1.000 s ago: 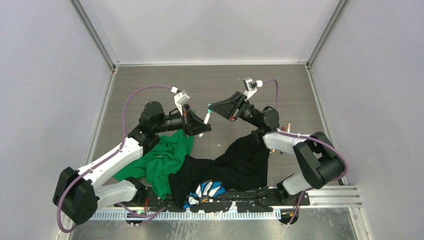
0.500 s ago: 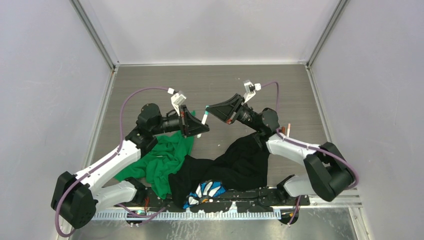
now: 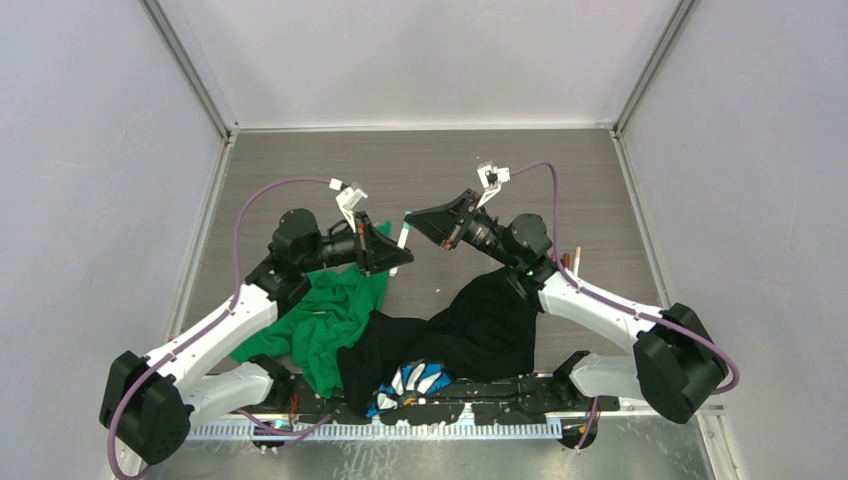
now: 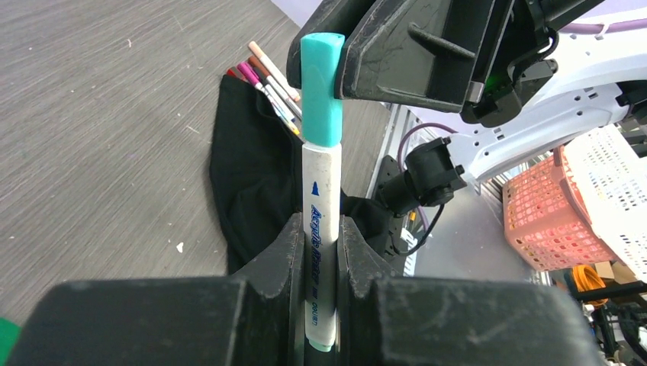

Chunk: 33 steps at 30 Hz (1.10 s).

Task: Insert the pens into the pen caps
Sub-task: Insert the pen cap onto the pen.

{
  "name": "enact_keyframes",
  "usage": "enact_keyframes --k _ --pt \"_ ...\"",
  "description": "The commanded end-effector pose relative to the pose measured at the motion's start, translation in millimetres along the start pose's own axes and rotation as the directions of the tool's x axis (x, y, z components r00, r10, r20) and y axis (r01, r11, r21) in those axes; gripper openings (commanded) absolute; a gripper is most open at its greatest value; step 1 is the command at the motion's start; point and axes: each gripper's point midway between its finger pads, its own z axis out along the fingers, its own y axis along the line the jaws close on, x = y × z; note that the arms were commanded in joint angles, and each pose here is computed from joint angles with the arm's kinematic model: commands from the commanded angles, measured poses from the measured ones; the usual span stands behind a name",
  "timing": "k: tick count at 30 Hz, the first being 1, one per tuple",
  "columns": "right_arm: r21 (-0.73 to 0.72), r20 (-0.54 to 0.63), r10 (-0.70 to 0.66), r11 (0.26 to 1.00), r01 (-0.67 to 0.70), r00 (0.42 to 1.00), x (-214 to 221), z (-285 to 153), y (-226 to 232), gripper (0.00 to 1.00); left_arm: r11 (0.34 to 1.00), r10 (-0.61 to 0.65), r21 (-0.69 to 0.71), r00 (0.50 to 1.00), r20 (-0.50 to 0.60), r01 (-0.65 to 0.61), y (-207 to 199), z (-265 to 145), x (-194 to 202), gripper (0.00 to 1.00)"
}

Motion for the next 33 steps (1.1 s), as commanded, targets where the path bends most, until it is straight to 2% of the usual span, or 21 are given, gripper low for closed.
enact_keyframes --k 1,4,8,16,24,33 --pt "0.041 -0.214 0.111 0.994 -0.105 0.97 61 -14 -5 0.01 0.986 0.163 -0.02 0.965 0.204 -0.163 -16 -7 -60 0.0" --pt "0.062 -0.217 0.14 0.99 -0.13 0.966 69 -18 -6 0.01 0.986 0.166 -0.006 0.965 0.203 -0.168 -18 -8 -59 0.0" --pt "-0.009 -0.199 0.145 0.989 -0.15 0.969 72 -21 4 0.01 0.981 0.161 0.07 0.964 0.212 -0.18 -33 -9 -61 0.0" --pt "-0.141 -0.234 0.171 0.968 -0.208 0.957 73 -26 27 0.01 0.969 0.127 0.182 0.969 0.213 -0.167 -54 -20 -66 0.0" --pt "-0.134 -0.274 0.149 0.972 -0.191 0.95 80 -32 27 0.01 0.955 0.123 0.239 0.968 0.218 -0.175 -67 -24 -67 0.0" --pt "-0.165 -0.358 0.18 0.953 -0.252 0.916 95 -39 33 0.01 0.944 0.124 0.269 0.963 0.241 -0.189 -76 -29 -74 0.0"
